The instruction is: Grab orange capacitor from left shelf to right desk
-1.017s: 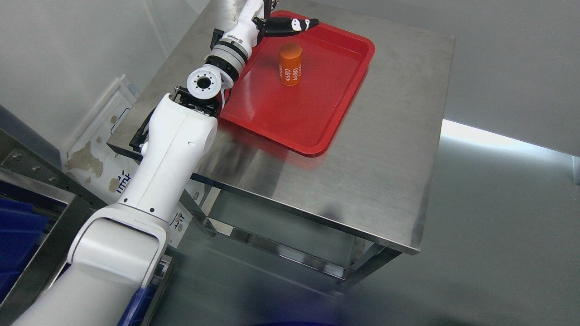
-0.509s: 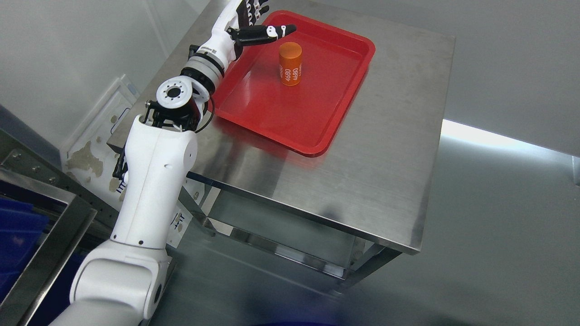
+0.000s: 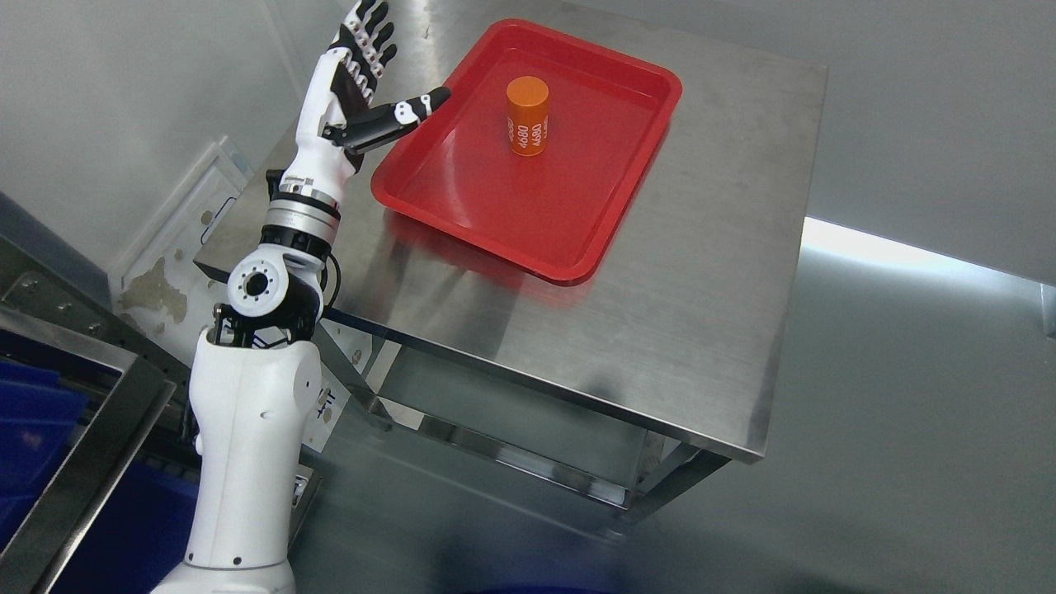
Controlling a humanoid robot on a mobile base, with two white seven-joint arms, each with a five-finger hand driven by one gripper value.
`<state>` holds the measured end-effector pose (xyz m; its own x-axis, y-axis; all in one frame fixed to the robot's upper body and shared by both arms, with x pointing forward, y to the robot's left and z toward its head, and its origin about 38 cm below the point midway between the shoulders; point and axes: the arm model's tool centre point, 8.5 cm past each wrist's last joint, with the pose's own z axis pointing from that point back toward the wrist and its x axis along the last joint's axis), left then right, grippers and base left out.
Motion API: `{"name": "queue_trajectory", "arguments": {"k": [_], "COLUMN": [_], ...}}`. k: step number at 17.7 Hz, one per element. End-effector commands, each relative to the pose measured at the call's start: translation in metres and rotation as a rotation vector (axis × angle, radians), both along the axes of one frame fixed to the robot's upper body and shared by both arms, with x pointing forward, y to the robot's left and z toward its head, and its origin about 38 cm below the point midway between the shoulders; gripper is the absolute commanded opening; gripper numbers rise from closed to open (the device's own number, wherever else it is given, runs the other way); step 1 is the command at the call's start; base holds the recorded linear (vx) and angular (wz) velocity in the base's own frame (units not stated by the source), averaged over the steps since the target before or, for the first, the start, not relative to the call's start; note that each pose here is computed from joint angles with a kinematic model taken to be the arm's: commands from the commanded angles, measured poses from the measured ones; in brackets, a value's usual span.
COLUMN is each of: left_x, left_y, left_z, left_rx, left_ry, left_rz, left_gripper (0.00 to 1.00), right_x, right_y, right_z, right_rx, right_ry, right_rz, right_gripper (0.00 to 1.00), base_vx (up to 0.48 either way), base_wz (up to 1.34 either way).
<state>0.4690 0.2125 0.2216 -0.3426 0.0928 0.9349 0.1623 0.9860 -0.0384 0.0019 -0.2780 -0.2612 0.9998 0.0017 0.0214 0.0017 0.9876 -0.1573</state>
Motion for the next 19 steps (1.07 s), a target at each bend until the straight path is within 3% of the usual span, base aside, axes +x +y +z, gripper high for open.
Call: {"name": "queue_trajectory", "arguments": {"k": [1,19], "left_x": [-0.0442,-0.0530], "left_y": [0.0222,0.0212], "left_z": [0.0063,0.0017], "left_rx": [-0.006,0.004], "left_ry": [-0.083,-0.136], "left_rz": [0.060,0.034], "left_gripper": [1.00,1.00], "right_x": [-0.0083,-0.0083], "right_y": [-0.0103,-0.0103], "right_z": [0.0008,0.0008], "right_rx": [-0.011,-0.011], "right_ry": [0.004,0.004], "right_rz": [-0.004,-0.004], "right_gripper": [1.00,1.00], "base_vx": [0.000,0.000], "base_wz": [0.00,0.00]}}
